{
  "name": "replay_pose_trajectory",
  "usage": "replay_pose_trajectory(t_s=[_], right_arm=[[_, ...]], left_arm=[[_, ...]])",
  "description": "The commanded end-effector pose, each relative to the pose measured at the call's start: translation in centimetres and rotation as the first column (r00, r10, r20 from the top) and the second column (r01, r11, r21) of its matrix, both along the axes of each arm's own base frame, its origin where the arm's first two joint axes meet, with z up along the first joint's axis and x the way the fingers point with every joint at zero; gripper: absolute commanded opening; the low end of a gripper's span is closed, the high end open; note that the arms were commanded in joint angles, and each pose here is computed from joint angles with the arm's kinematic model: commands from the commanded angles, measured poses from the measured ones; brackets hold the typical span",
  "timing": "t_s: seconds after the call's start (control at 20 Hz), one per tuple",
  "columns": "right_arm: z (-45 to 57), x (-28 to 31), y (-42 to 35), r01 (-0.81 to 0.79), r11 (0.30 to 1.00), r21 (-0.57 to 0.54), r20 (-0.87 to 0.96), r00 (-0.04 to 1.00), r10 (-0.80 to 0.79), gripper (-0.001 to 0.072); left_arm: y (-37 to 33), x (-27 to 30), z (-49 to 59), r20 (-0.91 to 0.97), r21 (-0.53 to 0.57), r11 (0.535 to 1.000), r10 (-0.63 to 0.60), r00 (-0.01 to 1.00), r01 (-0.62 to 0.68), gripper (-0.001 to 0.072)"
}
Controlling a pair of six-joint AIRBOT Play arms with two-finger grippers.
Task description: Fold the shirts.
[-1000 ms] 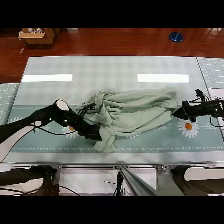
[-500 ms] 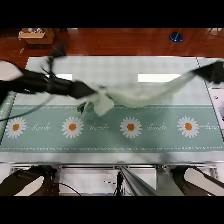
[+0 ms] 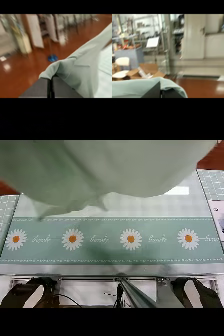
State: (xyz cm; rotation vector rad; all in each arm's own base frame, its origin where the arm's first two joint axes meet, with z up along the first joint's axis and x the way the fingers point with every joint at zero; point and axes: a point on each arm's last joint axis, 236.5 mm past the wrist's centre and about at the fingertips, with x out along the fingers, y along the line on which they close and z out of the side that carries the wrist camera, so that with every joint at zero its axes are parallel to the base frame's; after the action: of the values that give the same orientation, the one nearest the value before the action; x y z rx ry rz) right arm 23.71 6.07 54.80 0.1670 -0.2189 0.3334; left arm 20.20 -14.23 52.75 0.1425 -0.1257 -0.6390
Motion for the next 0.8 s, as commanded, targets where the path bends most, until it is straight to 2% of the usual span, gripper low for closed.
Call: replay_pose_trajectory(t_s=[0.0,0.1,0.35,0.6,0.75], right_arm=[[3.2,-6.4,0.8,0.16,0.987,-0.029,0.087,0.984,-0.157,0.0014],[1.7,-7.8,1.1,0.204,0.975,-0.083,0.015,0.979,-0.203,0.0014],[-5.0,-10.4,0.3,0.276,0.923,-0.27,-0.234,0.911,-0.341,0.0015],[-11.0,-12.3,0.7,0.213,0.929,-0.303,-0.46,0.821,-0.338,0.0014],[-11.8,-12.3,0.0,0.216,0.93,-0.299,-0.497,0.796,-0.345,0.0014]], left_arm=[[1.6,-6.8,3.9,0.138,0.004,0.996,0.086,0.987,-0.087,0.003],[1.4,-9.5,2.9,0.11,0.021,0.997,0.078,0.991,-0.081,0.003],[3.3,-13.7,-2.5,-0.078,0.063,0.983,0.177,0.981,-0.172,0.003],[3.9,-15.3,-5.9,-0.241,0.05,0.979,0.204,0.949,-0.197,0.003],[3.9,-14.9,-8.1,-0.356,0.069,0.979,0.206,0.912,-0.194,0.003]])
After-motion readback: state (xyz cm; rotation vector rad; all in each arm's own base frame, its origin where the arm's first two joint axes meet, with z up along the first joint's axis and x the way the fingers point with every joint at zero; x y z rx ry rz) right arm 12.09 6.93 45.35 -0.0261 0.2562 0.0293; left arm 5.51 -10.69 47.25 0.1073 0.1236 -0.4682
